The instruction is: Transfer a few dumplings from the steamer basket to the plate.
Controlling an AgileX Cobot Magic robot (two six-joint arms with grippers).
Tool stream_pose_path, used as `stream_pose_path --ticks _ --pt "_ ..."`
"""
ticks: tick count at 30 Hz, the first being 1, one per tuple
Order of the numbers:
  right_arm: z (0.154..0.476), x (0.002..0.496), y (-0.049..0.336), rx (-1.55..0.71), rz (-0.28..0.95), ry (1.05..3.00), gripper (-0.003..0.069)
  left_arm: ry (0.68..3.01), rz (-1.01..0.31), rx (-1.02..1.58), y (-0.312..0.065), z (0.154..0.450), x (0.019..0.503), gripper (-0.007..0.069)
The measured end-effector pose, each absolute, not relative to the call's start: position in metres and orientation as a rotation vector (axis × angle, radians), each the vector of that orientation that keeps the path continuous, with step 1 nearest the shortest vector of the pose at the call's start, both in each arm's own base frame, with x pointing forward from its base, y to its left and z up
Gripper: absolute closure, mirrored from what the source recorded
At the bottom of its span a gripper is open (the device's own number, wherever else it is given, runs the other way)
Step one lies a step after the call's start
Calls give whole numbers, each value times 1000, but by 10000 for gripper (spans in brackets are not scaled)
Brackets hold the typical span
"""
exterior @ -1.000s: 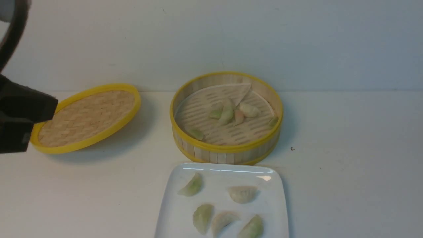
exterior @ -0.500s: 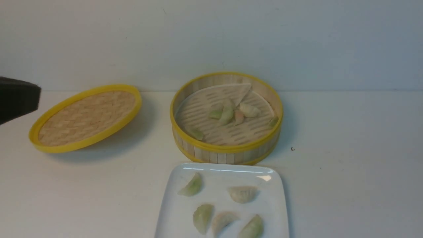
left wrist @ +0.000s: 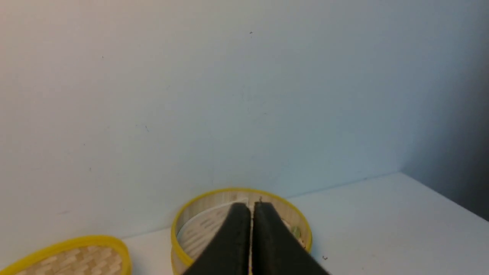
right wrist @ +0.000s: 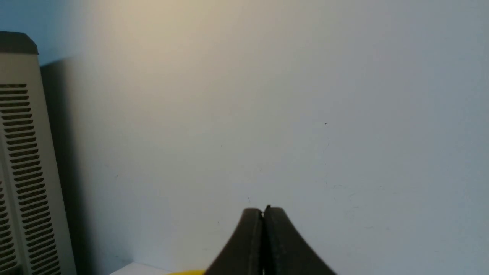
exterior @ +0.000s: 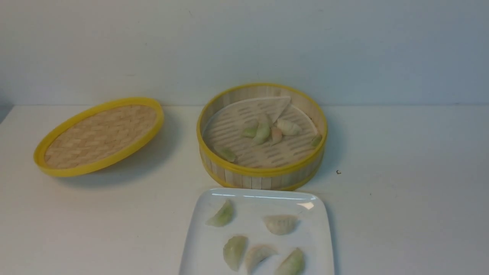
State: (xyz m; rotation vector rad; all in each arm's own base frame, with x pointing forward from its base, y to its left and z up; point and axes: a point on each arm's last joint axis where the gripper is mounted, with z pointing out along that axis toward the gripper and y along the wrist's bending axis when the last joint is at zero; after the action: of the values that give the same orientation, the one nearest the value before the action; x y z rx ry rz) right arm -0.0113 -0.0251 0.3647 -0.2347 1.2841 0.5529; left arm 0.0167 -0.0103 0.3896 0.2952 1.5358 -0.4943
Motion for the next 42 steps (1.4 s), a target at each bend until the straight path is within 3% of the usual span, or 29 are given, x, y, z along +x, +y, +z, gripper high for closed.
stream_pose_path --ticks 14,19,29,33,38,42 --pt "365 -11 -25 -220 573 1288 673 1522 -494 292 -8 389 13 631" --pt "365 -11 -25 -220 573 1288 673 1537 -442 308 -10 376 19 631" --pt "365 -11 -25 -220 573 1288 673 1662 -95 177 -10 253 47 631" --pt "365 -11 -25 -220 573 1288 673 1728 -45 119 -7 209 51 631" --pt "365 -11 -25 -220 572 1287 673 1804 -38 116 -6 179 54 631" --pt "365 -11 -25 -220 572 1287 673 1825 -39 118 -6 175 54 631"
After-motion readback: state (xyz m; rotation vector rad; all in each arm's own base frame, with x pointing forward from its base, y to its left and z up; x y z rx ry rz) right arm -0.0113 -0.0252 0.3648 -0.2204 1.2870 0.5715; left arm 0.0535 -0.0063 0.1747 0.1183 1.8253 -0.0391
